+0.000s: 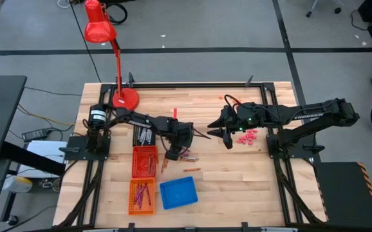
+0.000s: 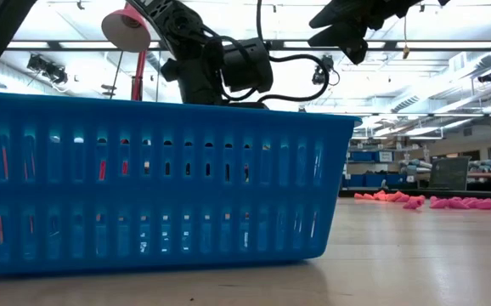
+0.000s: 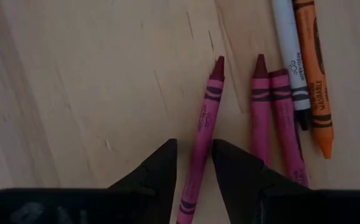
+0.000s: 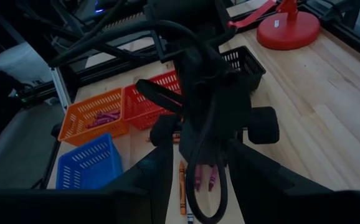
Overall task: Sort crayons
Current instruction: Put the red crayon into the orange bin
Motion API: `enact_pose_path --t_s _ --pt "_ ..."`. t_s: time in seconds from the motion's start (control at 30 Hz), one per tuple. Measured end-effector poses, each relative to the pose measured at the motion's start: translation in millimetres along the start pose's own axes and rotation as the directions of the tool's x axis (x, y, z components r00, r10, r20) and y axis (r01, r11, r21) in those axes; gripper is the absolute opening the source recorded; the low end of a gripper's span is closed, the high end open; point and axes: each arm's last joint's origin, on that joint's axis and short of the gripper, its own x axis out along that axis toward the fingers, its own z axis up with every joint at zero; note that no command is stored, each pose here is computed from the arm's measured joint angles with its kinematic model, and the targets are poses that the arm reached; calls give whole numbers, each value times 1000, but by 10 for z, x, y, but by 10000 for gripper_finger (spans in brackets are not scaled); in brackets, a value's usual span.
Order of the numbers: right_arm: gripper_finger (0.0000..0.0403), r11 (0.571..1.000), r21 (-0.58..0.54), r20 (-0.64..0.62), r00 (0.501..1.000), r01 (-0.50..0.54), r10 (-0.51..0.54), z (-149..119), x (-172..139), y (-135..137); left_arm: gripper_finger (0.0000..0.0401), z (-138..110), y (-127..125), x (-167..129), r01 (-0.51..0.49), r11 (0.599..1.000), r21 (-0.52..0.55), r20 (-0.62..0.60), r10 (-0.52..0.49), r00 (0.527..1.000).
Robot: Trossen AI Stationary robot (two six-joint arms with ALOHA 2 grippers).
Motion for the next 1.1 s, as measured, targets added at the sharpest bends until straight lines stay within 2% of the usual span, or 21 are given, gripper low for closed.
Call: enact_pose_path --t_s 0.17,0.37,0.6,0.67,0.83,0.93,1.0,1.1 --pt "156 1000 -1 8 1000 -2 2 8 0 2 95 -5 -4 0 0 1000 -16 -7 0 1000" --pt "156 1000 -2 8 1000 -2 2 8 0 2 18 -15 -7 17 5 996 -89 -20 -7 1000" --pt "156 1000 -25 16 1000 1 -1 16 0 -3 22 -10 -29 13 3 986 -164 -25 -7 1000" --pt "156 1000 -22 18 1000 8 -7 22 0 -20 23 3 -24 -4 1 976 -216 -20 -6 1000" --pt "156 999 -6 50 998 43 -43 61 -59 -69 23 71 -6 -35 -1 939 -343 -9 -2 1000" --pt "156 996 -1 90 992 86 -86 97 -136 -89 23 149 12 -84 5 901 -434 22 5 1000" --pt "156 993 5 127 984 122 -121 128 -209 -103 23 180 22 -118 10 855 -519 26 4 1000" --pt "156 980 21 173 965 198 -199 160 -308 -137 23 222 35 -183 12 764 -645 14 -3 1000"
